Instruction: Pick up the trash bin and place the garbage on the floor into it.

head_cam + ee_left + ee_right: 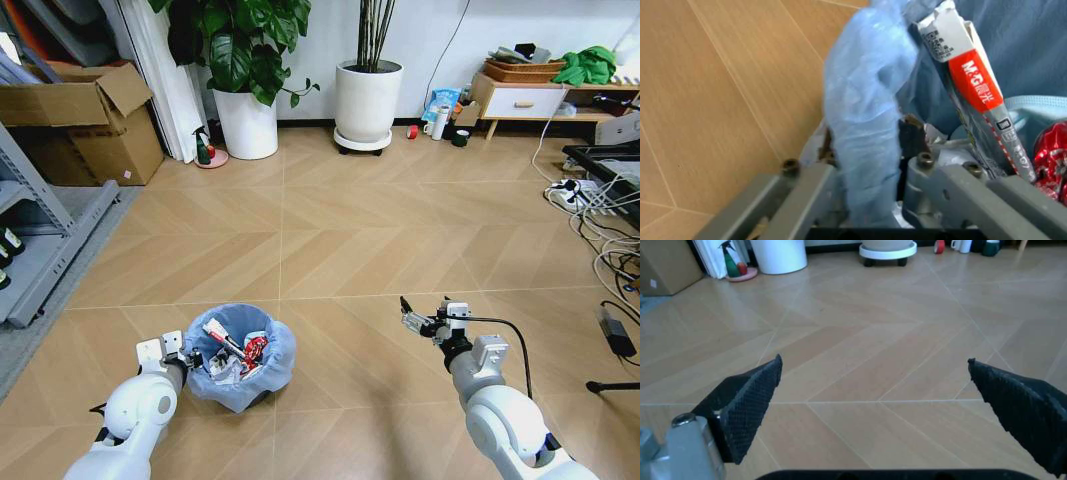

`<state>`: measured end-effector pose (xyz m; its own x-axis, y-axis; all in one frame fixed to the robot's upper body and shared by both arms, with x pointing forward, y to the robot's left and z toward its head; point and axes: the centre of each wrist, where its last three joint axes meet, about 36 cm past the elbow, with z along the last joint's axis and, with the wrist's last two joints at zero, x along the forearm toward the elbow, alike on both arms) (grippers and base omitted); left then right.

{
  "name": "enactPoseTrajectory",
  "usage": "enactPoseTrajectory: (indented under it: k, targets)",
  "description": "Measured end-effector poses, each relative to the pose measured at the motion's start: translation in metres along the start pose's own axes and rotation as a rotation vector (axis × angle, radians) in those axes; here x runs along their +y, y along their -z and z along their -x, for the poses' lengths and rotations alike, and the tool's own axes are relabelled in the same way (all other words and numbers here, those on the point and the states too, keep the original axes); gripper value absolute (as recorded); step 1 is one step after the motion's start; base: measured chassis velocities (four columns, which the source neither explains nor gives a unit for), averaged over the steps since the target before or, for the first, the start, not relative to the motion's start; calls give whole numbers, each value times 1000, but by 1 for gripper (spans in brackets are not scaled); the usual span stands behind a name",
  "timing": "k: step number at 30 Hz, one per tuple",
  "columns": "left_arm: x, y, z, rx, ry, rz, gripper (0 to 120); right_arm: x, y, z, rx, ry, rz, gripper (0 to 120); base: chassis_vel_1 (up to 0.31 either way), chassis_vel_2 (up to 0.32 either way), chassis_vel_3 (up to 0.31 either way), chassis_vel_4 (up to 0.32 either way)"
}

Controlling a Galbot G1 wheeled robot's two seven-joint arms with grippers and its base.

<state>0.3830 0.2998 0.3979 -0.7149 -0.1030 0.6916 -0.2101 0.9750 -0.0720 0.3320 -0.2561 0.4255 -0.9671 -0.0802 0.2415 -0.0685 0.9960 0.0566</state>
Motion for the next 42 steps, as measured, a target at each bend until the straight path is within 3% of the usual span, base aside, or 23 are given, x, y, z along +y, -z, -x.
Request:
enactPoseTrajectory:
  k: [11, 16, 19, 21, 30, 35, 38, 42]
  targets:
    - [-6, -5, -8, -49, 33, -21, 52, -7, 8, -5, -14, 1, 0, 100, 0, 0, 0, 0]
    - [-9, -16, -21, -171, 47, -9, 74, -19, 15, -8, -45, 5, -7, 100, 0, 0, 0, 0]
    - [-10, -20, -24, -218, 51, -2, 81, -22, 16, -9, -51, 5, -13, 100, 0, 0, 0, 0]
    - [-11, -23, -29, -313, 45, 0, 94, -26, 18, -10, -57, 2, -19, 100, 0, 0, 0, 0]
    - [-19, -16, -47, -485, 23, -11, 100, -27, 26, -18, -86, -6, -17, 100, 0, 0, 0, 0]
    - [-21, -15, -67, -576, 24, 43, 100, -31, 33, -26, -118, -47, -24, 100, 0, 0, 0, 0]
    - [-14, -16, -88, -674, 24, 183, 100, -40, 34, -44, -143, -122, -88, 100, 0, 0, 0, 0]
    - [-9, -18, -107, -717, 12, 269, 100, -42, 34, -61, -158, -179, -118, 100, 0, 0, 0, 0]
